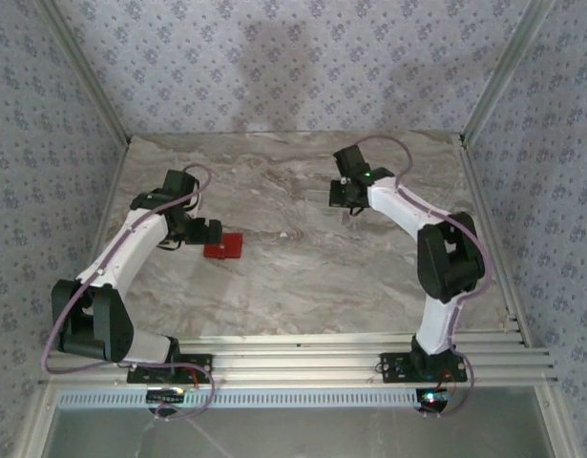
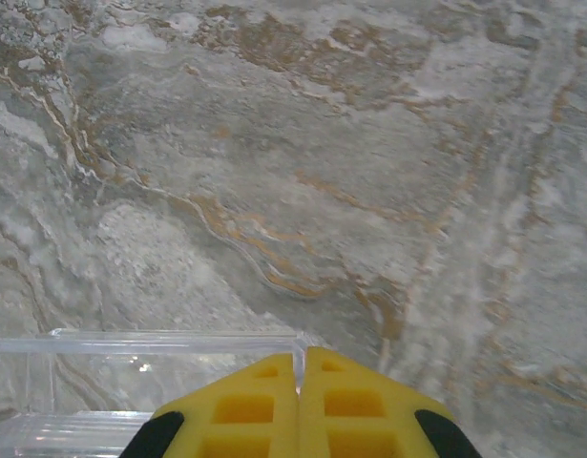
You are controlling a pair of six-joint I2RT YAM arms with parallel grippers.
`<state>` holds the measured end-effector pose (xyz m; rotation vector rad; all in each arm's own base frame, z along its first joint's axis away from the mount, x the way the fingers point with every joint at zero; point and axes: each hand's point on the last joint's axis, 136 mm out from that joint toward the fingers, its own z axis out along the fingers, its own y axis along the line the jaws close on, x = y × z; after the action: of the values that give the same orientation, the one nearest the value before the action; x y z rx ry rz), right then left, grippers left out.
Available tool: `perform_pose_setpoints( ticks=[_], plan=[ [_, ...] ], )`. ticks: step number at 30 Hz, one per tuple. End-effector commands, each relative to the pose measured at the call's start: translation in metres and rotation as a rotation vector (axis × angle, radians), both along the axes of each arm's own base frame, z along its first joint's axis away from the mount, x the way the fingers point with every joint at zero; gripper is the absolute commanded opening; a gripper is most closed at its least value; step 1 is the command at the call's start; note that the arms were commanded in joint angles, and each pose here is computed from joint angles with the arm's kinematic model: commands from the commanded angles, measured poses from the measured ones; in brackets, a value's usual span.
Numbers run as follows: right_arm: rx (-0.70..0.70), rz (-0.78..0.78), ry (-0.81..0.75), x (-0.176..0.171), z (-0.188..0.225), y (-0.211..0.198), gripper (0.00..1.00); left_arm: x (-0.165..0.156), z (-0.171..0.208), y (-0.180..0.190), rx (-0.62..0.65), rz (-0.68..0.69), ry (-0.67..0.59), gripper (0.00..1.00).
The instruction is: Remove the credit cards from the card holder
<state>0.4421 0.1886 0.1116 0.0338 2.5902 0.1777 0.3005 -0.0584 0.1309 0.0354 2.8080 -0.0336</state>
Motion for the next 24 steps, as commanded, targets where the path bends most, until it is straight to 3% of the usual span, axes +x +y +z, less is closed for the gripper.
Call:
perform_pose_setpoints(
  ticks=[1,5,18,24],
  plan=[
    [-0.031,-0.048,0.007,0.009,-0.001,0.011,0.00,-0.008,-0.003,0.005,0.020,0.008,0.030,0.99],
    [-0.033,-0.048,0.009,0.023,-0.009,0.030,0.00,-0.009,-0.004,0.006,0.021,0.013,0.035,0.99],
    [-0.059,-0.037,0.079,0.022,-0.033,0.039,0.00,-0.009,-0.005,0.006,0.023,0.010,0.038,0.99],
    [-0.053,-0.028,0.080,0.020,-0.029,0.040,0.10,-0.009,-0.007,0.006,0.024,0.009,0.045,0.99]
  ],
)
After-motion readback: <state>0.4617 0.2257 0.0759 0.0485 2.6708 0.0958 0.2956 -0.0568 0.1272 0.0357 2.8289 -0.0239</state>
